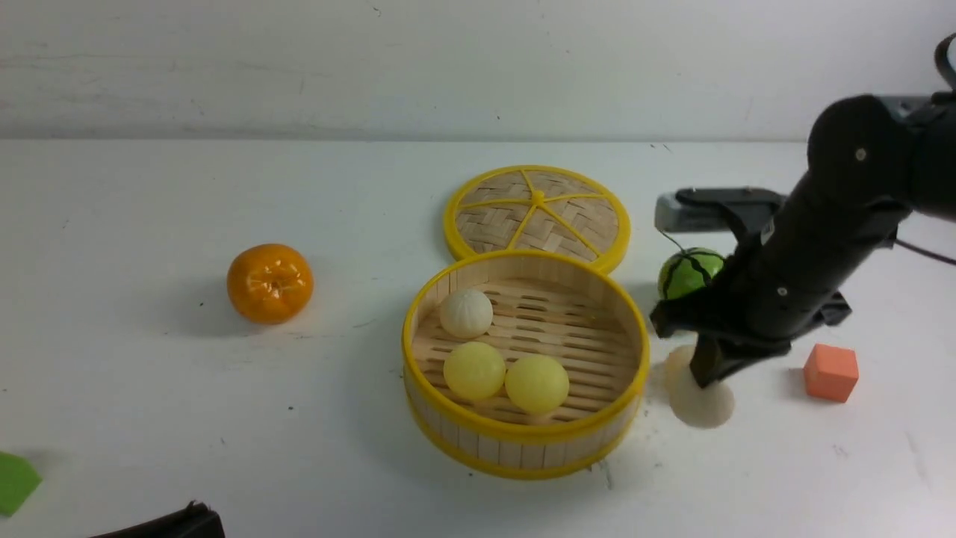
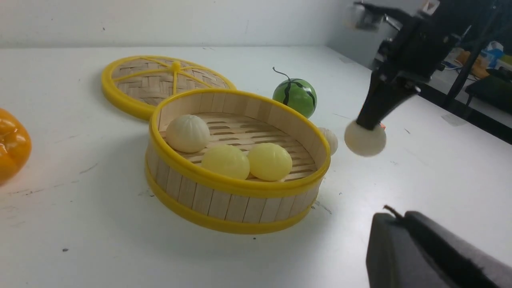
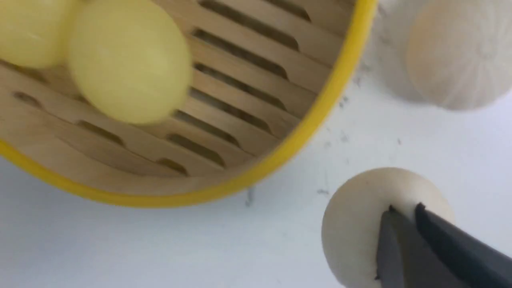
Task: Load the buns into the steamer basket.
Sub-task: Use the right arm to put the steamed stuffed bun into the steamer, then use the right arm to grab a steamed stuffed bun
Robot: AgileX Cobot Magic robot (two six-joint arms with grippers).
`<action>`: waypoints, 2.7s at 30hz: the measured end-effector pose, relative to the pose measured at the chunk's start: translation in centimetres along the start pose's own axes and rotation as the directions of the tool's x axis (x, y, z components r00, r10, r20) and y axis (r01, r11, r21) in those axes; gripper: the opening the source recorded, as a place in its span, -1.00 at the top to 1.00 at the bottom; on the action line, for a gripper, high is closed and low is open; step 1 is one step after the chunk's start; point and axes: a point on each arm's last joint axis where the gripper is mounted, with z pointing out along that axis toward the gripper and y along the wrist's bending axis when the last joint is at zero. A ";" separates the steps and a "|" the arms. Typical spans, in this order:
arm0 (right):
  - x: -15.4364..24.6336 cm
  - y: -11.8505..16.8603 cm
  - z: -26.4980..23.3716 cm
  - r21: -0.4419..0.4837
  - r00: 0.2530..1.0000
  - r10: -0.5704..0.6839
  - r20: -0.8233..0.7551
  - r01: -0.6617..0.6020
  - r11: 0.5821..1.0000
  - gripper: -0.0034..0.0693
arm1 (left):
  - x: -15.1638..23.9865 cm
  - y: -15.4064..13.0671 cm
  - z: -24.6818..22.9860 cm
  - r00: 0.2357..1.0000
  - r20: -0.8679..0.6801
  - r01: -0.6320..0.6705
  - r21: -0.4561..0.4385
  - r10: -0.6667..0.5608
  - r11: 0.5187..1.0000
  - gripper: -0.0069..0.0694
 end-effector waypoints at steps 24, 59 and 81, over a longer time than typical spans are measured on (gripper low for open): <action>-10.9 3.4 10.2 -0.150 0.998 -0.022 0.054 0.029 0.988 0.62 | 0.0 0.0 0.0 1.000 0.000 0.000 0.000 0.000 1.000 0.72; -3.6 -5.6 5.1 0.119 0.981 0.166 -0.101 -0.154 0.981 0.00 | 0.0 0.0 0.0 1.000 0.000 0.001 0.000 -0.001 1.000 0.61; -4.2 -6.0 7.4 0.091 0.990 0.128 -0.066 -0.122 0.988 0.56 | 0.0 0.0 0.0 1.000 0.000 0.001 0.000 -0.001 1.000 0.55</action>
